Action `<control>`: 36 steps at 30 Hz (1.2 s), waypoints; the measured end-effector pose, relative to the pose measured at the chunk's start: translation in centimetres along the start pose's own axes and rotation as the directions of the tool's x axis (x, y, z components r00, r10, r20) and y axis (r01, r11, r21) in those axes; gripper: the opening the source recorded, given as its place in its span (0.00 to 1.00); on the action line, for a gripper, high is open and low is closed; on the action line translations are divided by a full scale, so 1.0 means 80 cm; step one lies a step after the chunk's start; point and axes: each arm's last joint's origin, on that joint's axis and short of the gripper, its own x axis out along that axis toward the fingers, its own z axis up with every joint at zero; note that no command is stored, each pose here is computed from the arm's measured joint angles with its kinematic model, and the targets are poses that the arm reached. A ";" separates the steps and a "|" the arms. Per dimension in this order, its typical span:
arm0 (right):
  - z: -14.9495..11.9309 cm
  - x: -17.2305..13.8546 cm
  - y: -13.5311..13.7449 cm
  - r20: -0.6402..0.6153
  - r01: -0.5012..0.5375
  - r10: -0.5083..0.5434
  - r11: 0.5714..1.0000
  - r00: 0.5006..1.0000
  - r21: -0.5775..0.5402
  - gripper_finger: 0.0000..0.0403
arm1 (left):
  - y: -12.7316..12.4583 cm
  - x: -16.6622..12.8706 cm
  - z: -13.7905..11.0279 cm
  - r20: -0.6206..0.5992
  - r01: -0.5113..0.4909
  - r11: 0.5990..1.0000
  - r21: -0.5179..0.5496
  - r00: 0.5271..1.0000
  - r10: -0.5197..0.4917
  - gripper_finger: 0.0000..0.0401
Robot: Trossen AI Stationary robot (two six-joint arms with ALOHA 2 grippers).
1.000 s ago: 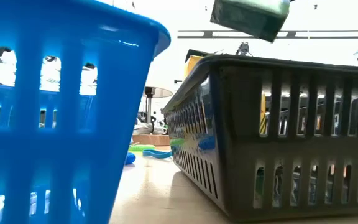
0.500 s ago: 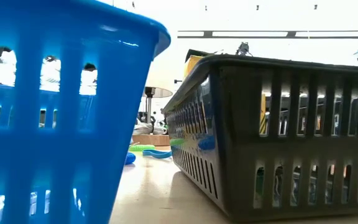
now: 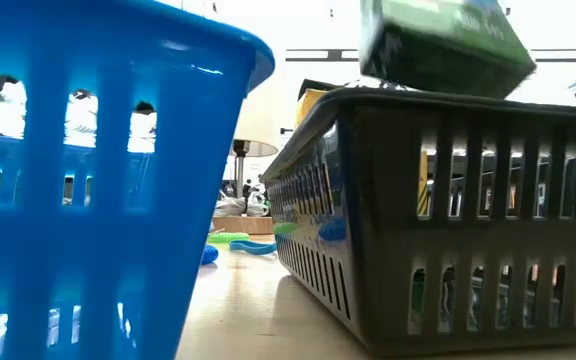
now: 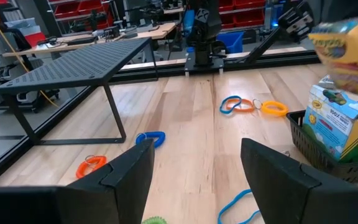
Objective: Pick & Place Office Desk Supplies
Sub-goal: Put the yellow crayon box into the black bin
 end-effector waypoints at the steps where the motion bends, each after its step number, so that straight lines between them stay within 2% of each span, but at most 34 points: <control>1: 0.001 0.001 0.002 0.002 -0.003 0.003 1.000 1.000 -0.008 0.00 | 0.000 0.000 0.000 0.000 0.000 1.000 0.000 1.000 0.000 0.61; 9: 0.007 0.000 0.008 0.042 -0.007 0.010 0.997 0.999 -0.071 0.00 | 0.000 0.000 0.000 -0.001 -0.004 1.000 0.002 1.000 0.004 0.61; 20: 0.017 0.002 -0.005 0.102 0.037 -0.031 0.998 0.994 -0.054 0.00 | 0.001 0.000 0.000 -0.005 -0.027 1.000 0.001 1.000 0.028 0.61; 27: 0.023 0.021 -0.004 0.102 0.024 -0.018 0.998 0.995 -0.062 0.00 | 0.001 0.000 -0.003 -0.025 -0.026 1.000 0.003 0.999 0.026 0.61; 36: 0.038 0.049 0.022 0.097 -0.037 0.057 0.980 0.994 -0.197 0.00 | 0.001 0.000 -0.006 -0.045 -0.025 1.000 -0.003 0.999 0.024 0.61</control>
